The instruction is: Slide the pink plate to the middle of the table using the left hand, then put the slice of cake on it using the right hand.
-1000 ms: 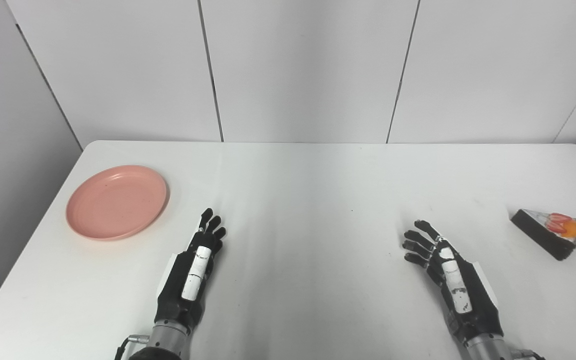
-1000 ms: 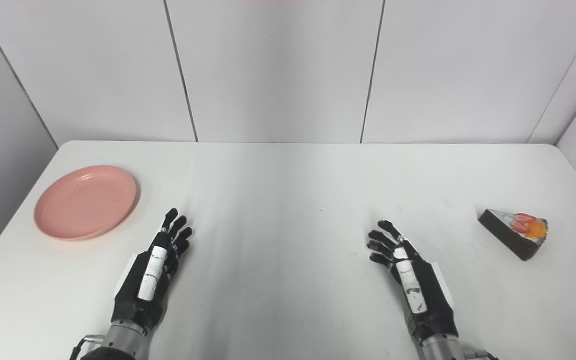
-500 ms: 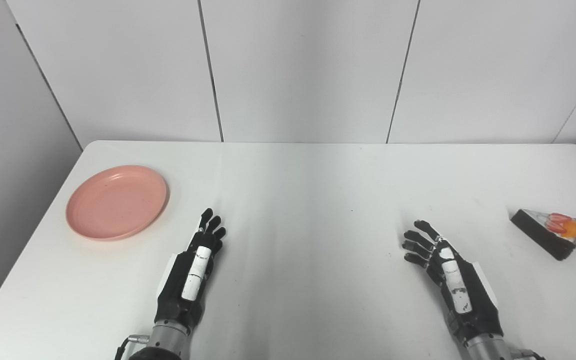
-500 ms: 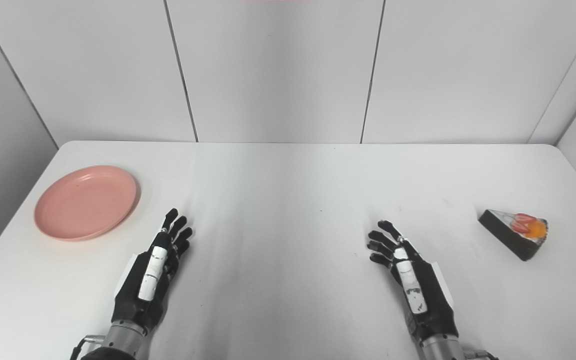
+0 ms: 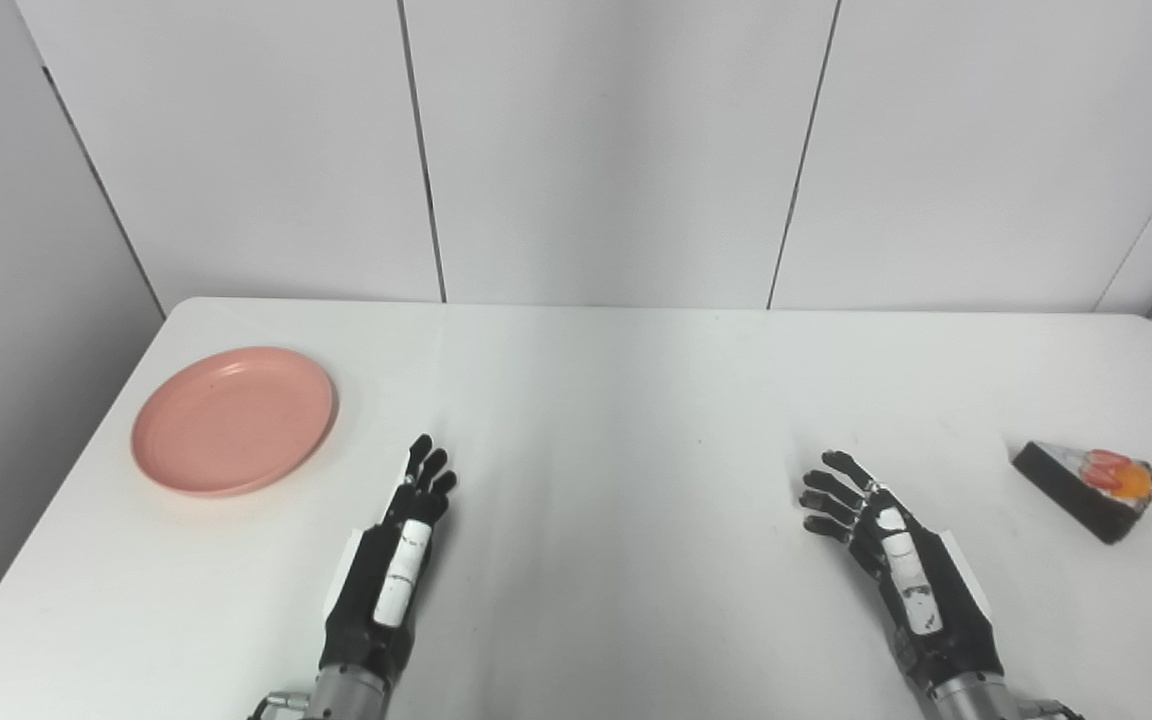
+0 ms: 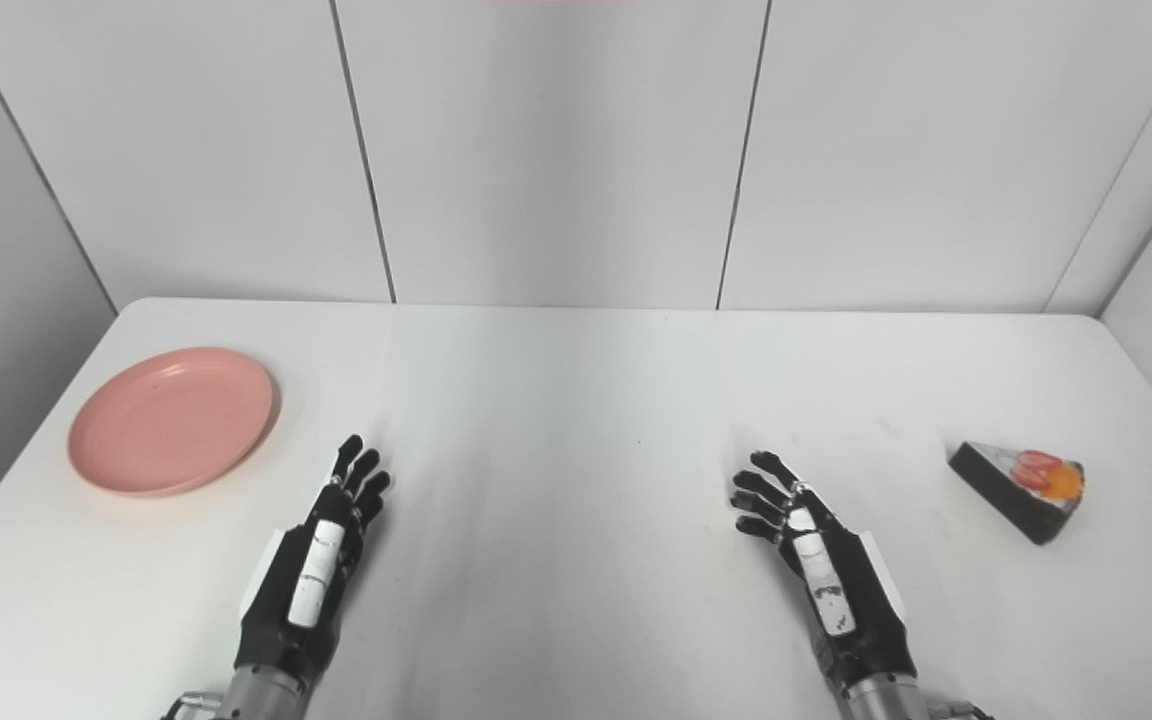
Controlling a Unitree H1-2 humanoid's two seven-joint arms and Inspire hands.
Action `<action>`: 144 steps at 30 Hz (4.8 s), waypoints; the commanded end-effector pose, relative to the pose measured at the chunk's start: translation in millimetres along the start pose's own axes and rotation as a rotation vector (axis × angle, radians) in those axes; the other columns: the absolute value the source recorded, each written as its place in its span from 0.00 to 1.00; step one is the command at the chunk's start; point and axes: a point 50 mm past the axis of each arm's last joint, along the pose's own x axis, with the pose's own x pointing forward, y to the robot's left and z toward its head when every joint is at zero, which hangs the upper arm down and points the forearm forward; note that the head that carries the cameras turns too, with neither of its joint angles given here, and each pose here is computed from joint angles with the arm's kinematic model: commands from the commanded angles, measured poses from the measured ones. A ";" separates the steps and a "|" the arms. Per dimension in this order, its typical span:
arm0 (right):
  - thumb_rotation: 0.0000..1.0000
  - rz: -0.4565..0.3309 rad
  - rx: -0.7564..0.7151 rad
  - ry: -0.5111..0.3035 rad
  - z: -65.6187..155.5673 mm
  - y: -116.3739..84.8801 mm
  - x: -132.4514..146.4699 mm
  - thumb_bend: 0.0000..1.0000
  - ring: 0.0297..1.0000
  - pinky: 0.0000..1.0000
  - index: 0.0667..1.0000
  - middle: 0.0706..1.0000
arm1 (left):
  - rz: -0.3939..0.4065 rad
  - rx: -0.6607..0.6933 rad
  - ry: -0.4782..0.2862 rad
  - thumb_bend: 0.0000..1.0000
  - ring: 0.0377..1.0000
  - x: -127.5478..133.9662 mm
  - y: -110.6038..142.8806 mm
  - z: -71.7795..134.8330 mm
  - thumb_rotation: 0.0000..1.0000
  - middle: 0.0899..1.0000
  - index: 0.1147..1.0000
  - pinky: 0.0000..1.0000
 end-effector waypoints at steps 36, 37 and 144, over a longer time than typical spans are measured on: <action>0.94 -0.022 0.046 0.060 -59.1 -13.5 -32.1 0.92 0.77 0.75 0.84 0.78 | 0.027 0.023 -0.398 0.90 0.83 51.3 31.6 95.1 0.92 0.81 0.81 0.85; 0.94 -0.022 0.049 0.060 -59.1 -12.8 -32.4 0.92 0.77 0.75 0.84 0.78 | 0.029 0.032 -0.417 0.91 0.83 55.2 37.7 103.8 0.93 0.81 0.82 0.85; 0.91 0.012 0.027 0.071 -40.1 3.5 -32.3 0.92 0.77 0.74 0.83 0.75 | 0.166 -0.194 0.024 0.89 0.76 138.4 100.5 26.4 0.90 0.75 0.71 0.77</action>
